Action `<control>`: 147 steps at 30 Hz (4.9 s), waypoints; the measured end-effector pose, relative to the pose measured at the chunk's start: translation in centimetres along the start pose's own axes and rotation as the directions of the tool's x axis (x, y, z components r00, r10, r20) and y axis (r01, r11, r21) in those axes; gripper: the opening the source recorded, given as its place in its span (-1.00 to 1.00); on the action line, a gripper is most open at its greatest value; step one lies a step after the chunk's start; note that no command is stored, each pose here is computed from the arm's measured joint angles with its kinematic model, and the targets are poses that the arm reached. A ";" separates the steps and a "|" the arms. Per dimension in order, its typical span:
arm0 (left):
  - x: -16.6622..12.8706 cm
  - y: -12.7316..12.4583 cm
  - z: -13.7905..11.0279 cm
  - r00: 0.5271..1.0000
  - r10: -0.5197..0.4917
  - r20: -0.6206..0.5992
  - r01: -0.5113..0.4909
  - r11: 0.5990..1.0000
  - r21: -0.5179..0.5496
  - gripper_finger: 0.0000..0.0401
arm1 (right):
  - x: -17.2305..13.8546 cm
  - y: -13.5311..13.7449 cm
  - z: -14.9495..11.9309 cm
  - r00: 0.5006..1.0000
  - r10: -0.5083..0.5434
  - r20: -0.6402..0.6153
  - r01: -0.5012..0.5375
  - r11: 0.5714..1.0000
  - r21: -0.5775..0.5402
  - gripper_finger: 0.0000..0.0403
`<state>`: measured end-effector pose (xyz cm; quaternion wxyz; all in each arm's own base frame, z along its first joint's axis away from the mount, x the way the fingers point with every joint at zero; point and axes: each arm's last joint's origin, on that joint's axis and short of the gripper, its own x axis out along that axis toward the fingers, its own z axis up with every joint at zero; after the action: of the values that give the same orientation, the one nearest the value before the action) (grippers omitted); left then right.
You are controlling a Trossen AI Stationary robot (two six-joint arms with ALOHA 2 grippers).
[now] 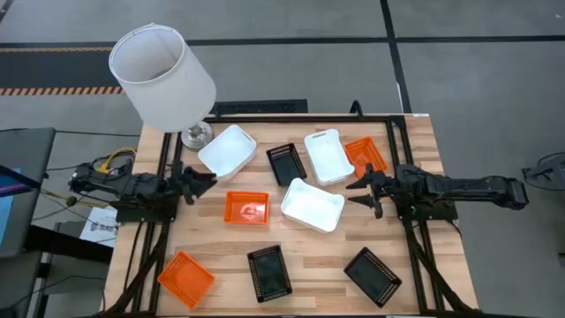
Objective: Stack baskets by color
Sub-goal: Stack the top right white bin on top of the bottom right white bin
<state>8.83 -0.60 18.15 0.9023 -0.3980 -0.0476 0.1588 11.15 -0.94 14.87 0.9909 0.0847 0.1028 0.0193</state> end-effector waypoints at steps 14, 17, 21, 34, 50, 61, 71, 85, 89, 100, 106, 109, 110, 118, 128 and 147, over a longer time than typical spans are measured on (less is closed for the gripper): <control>-0.6 -2.1 2.8 0.946 -0.108 0.306 0.221 0.906 -0.362 0.19 | 0.0 0.0 0.0 1.000 -0.006 0.003 0.006 0.997 0.082 0.08; -0.9 -2.5 3.5 0.917 -0.129 0.377 0.270 0.897 -0.351 0.19 | 0.0 0.2 0.0 1.000 0.012 0.000 -0.012 0.943 0.334 0.08; -1.3 -2.9 4.2 0.886 -0.161 0.435 0.321 0.890 -0.323 0.19 | 0.0 0.4 0.5 0.998 0.031 0.056 -0.060 0.759 0.649 0.08; -1.5 -3.2 4.7 0.869 -0.183 0.459 0.356 0.877 -0.323 0.19 | -0.1 0.3 1.6 0.986 -0.019 0.168 -0.155 0.296 0.943 0.08; -1.6 -3.3 4.7 0.869 -0.213 0.447 0.373 0.876 -0.306 0.19 | -2.0 2.3 16.4 0.964 0.047 0.262 -0.237 0.597 0.766 0.09; -1.5 -3.3 4.6 0.872 -0.233 0.431 0.377 0.881 -0.286 0.19 | 2.6 1.8 18.3 0.829 -0.027 -0.559 0.427 0.676 0.601 0.06; -1.5 -3.3 4.5 0.875 -0.231 0.425 0.367 0.890 -0.272 0.19 | 8.7 -5.4 16.6 0.531 -0.303 -0.792 0.792 0.509 0.336 0.03; -1.2 -3.1 4.1 0.897 -0.212 0.389 0.326 0.910 -0.257 0.19 | 11.7 -13.4 10.4 0.263 -0.240 -0.934 0.873 0.472 0.125 -0.08; -1.2 -3.0 4.0 0.900 -0.205 0.385 0.317 0.913 -0.256 0.19 | 12.0 -14.3 9.8 0.257 -0.240 -0.936 0.872 0.476 0.117 -0.10; -1.2 -3.0 4.1 0.900 -0.187 0.393 0.304 0.916 -0.261 0.19 | 11.3 -14.7 9.9 0.231 -0.227 -0.946 0.880 0.464 0.103 -0.10; -1.2 -2.9 4.0 0.902 -0.171 0.397 0.289 0.922 -0.258 0.19 | 10.8 -14.3 10.6 0.243 -0.247 -0.938 0.878 0.467 0.105 -0.13; -1.1 -2.8 4.0 0.903 -0.157 0.400 0.276 0.926 -0.259 0.19 | 10.7 -14.4 10.8 0.237 -0.288 -0.928 0.885 0.458 0.084 -0.12; -1.1 -2.8 4.0 0.904 -0.154 0.400 0.273 0.927 -0.259 0.19 | 10.8 -14.5 10.8 0.240 -0.290 -0.926 0.884 0.459 0.085 -0.12; -1.0 -2.7 3.8 0.913 -0.143 0.382 0.253 0.932 -0.258 0.19 | 12.8 -13.5 11.2 0.394 -0.279 -0.876 0.835 0.507 0.214 -0.13; -1.0 -2.7 3.7 0.916 -0.139 0.377 0.247 0.935 -0.256 0.19 | 15.6 -11.0 11.8 0.517 -0.304 -0.800 0.793 0.524 0.312 -0.15; -1.0 -2.6 3.7 0.916 -0.139 0.377 0.257 0.924 -0.284 0.19 | 14.8 -10.4 15.3 0.441 -0.365 -0.820 0.835 0.503 0.225 -0.25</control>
<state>7.77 0.01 22.64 0.8120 -0.5008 -0.2733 0.1233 29.01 -12.89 24.84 0.7211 0.3382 0.4821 -0.3648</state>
